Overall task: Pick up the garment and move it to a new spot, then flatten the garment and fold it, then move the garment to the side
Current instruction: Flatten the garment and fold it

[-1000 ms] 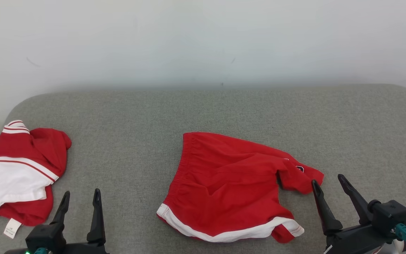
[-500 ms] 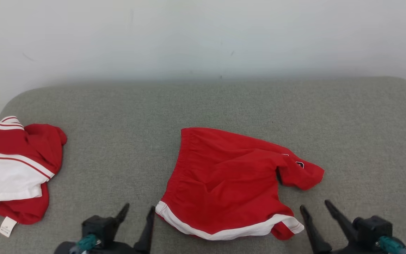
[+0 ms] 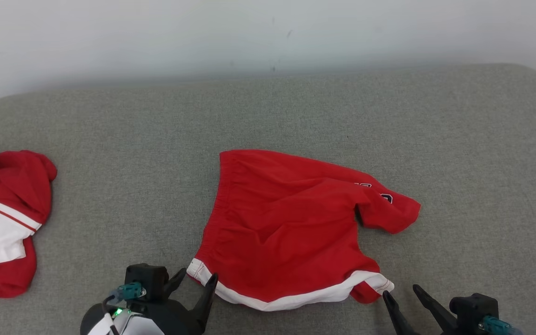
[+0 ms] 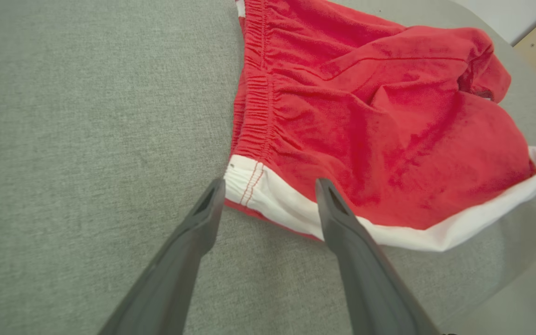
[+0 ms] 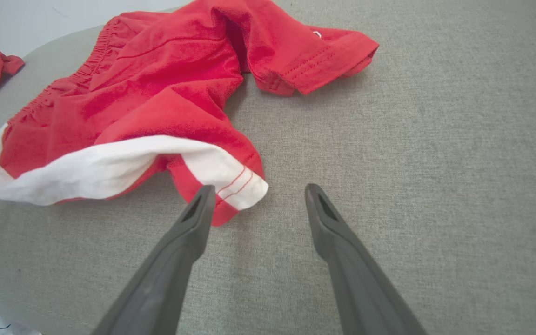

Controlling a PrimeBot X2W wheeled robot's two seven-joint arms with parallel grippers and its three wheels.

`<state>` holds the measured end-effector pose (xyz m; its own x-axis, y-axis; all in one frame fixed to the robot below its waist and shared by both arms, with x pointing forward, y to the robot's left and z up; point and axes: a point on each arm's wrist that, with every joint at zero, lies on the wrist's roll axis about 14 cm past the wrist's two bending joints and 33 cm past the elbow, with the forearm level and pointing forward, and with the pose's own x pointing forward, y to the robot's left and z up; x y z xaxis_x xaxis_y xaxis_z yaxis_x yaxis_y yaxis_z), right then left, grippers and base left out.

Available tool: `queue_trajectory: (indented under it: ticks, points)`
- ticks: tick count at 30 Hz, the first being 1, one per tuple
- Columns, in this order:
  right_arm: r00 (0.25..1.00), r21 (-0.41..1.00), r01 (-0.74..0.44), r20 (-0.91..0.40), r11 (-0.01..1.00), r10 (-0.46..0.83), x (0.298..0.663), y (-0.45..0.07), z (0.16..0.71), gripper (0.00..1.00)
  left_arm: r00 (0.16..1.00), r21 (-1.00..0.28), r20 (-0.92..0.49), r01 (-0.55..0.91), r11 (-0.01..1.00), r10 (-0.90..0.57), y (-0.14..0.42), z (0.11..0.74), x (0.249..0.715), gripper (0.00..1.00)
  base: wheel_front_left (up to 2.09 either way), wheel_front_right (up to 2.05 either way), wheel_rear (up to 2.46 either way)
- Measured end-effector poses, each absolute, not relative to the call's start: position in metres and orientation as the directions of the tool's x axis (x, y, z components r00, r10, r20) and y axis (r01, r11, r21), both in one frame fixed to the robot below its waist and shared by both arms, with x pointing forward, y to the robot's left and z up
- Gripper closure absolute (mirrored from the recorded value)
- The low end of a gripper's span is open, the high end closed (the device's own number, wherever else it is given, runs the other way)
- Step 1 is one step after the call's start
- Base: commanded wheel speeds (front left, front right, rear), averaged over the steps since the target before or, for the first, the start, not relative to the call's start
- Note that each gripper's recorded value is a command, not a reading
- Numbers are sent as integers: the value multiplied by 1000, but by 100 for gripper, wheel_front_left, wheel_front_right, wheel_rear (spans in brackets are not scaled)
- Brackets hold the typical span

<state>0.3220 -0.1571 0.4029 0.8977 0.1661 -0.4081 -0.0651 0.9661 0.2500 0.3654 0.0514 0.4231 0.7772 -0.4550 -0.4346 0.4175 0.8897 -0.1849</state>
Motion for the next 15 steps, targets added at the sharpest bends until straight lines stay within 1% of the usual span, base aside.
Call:
queue_trajectory:
  ticks: [5,11,12,13,14,15]
  points:
    - [887,260,-70,-425,963,179,327,-154,395,0,754,-215,-464,413,885,-464,52,414,370,0,0,0,0]
    - [876,278,-90,-435,956,208,333,-147,389,0,748,-228,-478,400,888,-460,53,409,374,0,0,0,0]
    - [875,281,-92,-436,955,213,334,-146,389,7,746,-233,-479,399,887,-462,53,408,374,8,0,0,0]
    - [874,283,-96,-436,954,217,335,-144,388,48,745,-233,-481,399,887,-462,53,407,375,31,0,0,0]
    - [874,283,-96,-436,954,217,335,-144,388,69,745,-233,-481,399,887,-462,53,407,375,54,0,0,0]
    - [872,289,-98,-436,952,222,336,-143,388,69,744,-234,-482,400,886,-463,52,407,375,54,0,0,0]
